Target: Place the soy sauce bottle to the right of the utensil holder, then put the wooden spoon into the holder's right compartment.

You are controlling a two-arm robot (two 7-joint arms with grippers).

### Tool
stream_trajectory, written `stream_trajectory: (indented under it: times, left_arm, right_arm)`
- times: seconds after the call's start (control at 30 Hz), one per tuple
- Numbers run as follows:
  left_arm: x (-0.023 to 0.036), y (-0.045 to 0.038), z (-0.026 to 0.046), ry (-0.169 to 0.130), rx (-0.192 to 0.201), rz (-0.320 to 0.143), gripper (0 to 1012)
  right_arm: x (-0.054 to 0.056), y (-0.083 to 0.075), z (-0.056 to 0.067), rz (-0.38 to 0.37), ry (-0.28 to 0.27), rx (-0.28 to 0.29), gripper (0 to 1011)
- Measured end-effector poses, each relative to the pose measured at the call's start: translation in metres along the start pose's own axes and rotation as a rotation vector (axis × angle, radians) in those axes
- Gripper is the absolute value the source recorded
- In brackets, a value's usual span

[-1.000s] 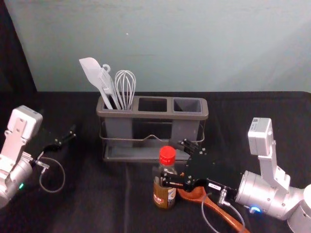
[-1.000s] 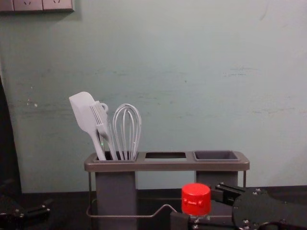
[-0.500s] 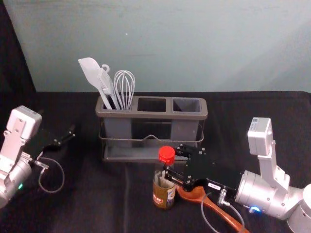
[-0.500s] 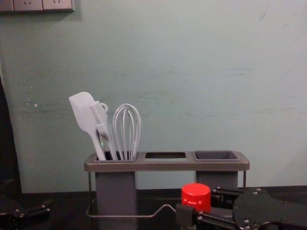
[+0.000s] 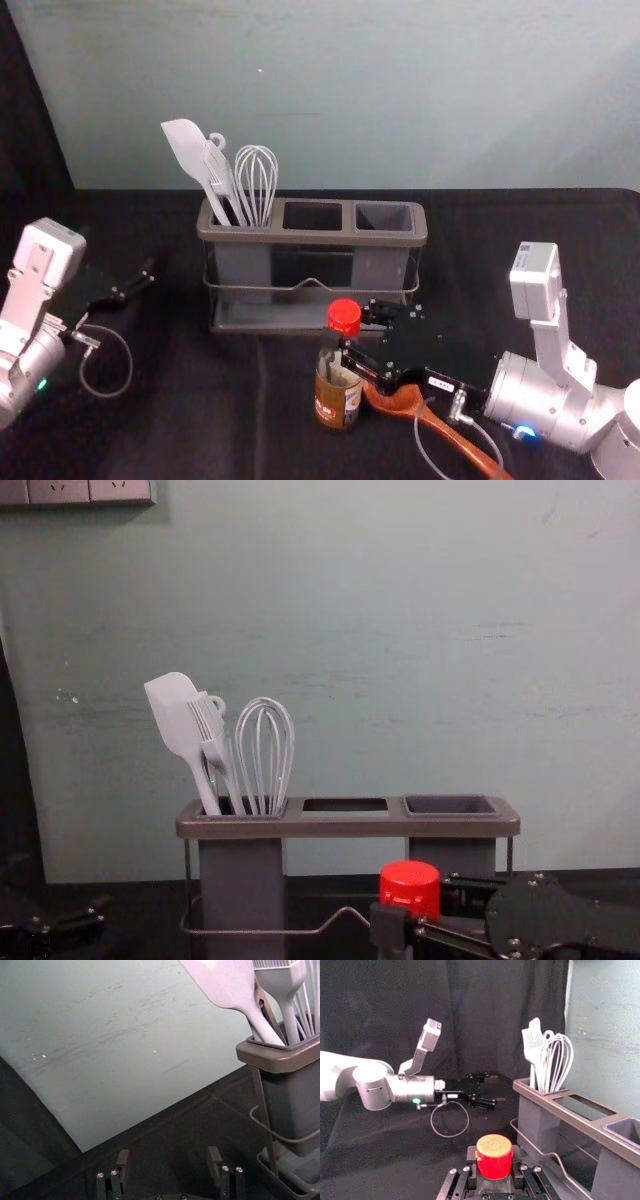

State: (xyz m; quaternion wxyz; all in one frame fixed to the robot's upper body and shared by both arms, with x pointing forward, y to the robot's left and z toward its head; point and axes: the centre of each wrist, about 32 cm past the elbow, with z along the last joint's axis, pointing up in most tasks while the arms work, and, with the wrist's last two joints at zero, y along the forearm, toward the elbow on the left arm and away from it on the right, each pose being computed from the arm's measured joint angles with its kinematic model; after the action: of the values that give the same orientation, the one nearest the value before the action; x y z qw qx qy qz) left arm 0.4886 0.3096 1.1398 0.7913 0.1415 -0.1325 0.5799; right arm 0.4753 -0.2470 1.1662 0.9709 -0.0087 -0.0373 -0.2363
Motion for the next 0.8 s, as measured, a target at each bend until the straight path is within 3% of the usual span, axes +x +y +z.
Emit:
stream_trajectory:
  times: [0.33,0.6,0.8]
  left_arm:
    - [0.0,0.0,0.0,0.0,0.0,0.0,1011]
    - [0.0,0.0,0.0,0.0,0.0,0.0,1012]
    - [0.0,0.0,0.0,0.0,0.0,0.0,1011]
  right_arm:
    - [-0.008,-0.02,0.016,-0.032,-0.005,0.037,381]
    - [-0.017,-0.062,0.025,-0.115,-0.005,0.045,381]
    - [-0.015,-0.09,0.027,-0.193,-0.017,0.043,382]
